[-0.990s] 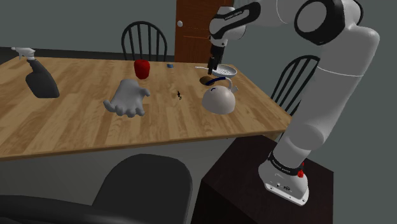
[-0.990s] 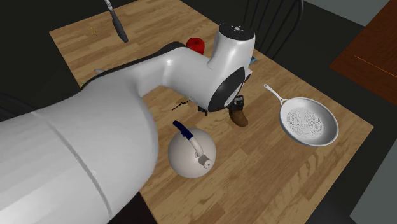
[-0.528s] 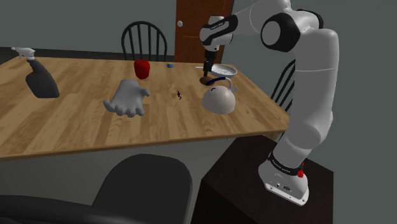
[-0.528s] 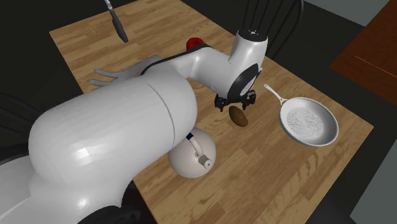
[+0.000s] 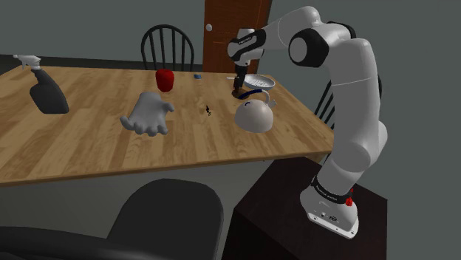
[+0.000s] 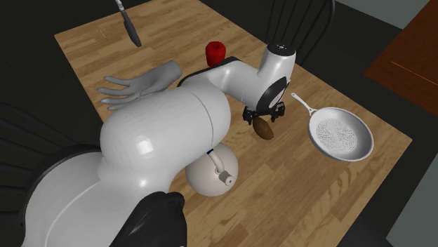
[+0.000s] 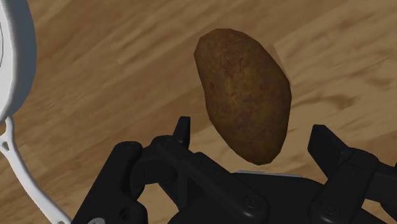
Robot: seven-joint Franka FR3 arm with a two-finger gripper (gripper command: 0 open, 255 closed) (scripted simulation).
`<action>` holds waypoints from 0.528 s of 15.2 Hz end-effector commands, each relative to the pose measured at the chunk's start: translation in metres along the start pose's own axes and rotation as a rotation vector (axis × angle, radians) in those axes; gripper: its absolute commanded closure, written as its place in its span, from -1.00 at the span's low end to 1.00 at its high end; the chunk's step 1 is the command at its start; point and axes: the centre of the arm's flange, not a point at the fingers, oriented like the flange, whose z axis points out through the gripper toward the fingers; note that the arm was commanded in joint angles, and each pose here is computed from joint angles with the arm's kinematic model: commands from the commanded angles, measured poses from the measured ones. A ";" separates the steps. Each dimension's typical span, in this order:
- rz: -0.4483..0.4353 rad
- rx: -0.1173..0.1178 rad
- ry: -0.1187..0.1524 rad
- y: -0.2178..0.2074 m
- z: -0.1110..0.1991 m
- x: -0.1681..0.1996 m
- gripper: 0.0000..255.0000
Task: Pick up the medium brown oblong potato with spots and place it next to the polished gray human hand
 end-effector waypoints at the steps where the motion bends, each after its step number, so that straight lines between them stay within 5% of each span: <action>1: 0.000 0.000 0.000 0.001 0.012 0.000 -1.00; 8: 0.000 0.000 0.000 0.001 0.020 0.000 -1.00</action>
